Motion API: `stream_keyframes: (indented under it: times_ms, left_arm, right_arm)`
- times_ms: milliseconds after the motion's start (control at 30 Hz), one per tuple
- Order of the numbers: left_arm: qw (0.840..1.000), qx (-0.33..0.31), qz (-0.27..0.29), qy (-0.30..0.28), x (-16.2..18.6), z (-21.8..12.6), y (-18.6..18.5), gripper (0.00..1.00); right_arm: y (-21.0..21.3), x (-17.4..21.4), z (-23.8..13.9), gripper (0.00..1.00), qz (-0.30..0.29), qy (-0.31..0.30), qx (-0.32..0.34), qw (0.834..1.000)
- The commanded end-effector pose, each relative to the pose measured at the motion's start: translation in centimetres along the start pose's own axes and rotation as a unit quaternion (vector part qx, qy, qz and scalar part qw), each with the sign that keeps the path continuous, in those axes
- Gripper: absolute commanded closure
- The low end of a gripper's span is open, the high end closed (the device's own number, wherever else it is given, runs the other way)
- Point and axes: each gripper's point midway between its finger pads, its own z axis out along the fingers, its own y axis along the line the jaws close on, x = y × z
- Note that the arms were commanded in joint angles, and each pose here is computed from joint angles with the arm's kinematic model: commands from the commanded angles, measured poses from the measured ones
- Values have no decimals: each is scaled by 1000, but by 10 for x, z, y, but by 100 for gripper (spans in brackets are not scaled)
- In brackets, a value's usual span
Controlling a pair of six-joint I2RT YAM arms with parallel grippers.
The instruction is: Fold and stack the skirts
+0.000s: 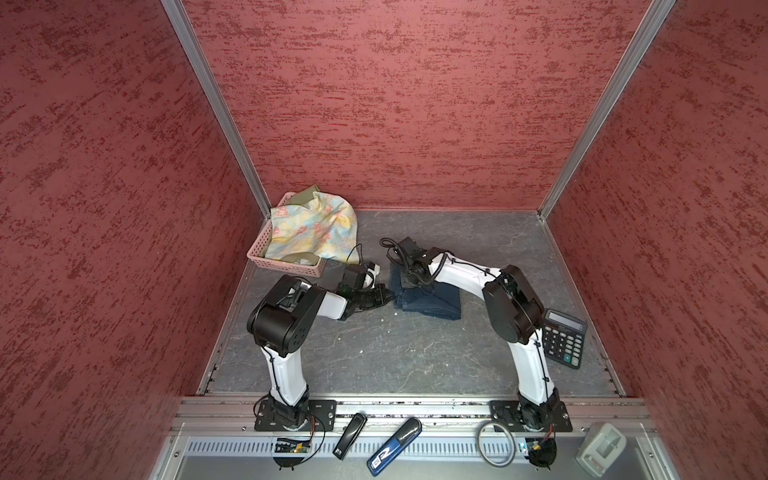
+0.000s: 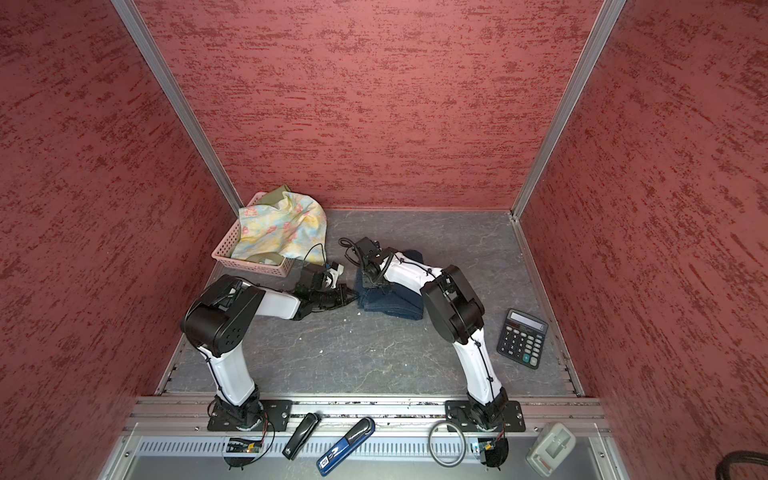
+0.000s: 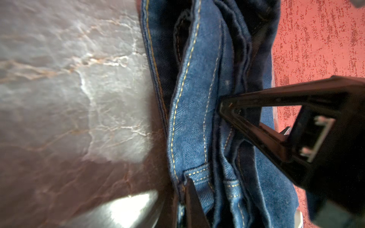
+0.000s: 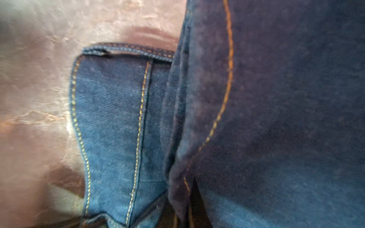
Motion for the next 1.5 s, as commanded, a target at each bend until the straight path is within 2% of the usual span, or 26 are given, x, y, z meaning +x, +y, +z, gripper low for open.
stream_keyframes:
  times_ms: [0, 200, 400, 700, 933, 1167, 1467]
  left_arm:
    - [997, -65, -25, 43, 34, 1, 37, 95]
    - [997, -64, -25, 44, 34, 2, 37, 95]
    - [997, -62, -24, 43, 32, 2, 36, 95]
    - [997, -61, -23, 43, 29, 3, 33, 95]
    - [997, -59, -21, 42, 28, 4, 32, 95]
    - [997, -57, -21, 42, 28, 3, 31, 95]
    - [998, -55, -23, 38, 27, -2, 29, 96]
  right_arm:
    - [5, -28, -31, 100, 5, -52, -48, 997]
    - [-3, -36, -60, 100, 14, -93, -105, 990]
    - [-7, -36, -69, 100, 21, -100, -138, 985]
    - [17, -50, -86, 100, 14, -107, -186, 977]
    - [37, -45, -95, 100, -10, -93, -215, 972]
    - [49, -24, -72, 100, -41, -45, -215, 975]
    - [55, 3, -35, 100, -52, 5, -218, 975]
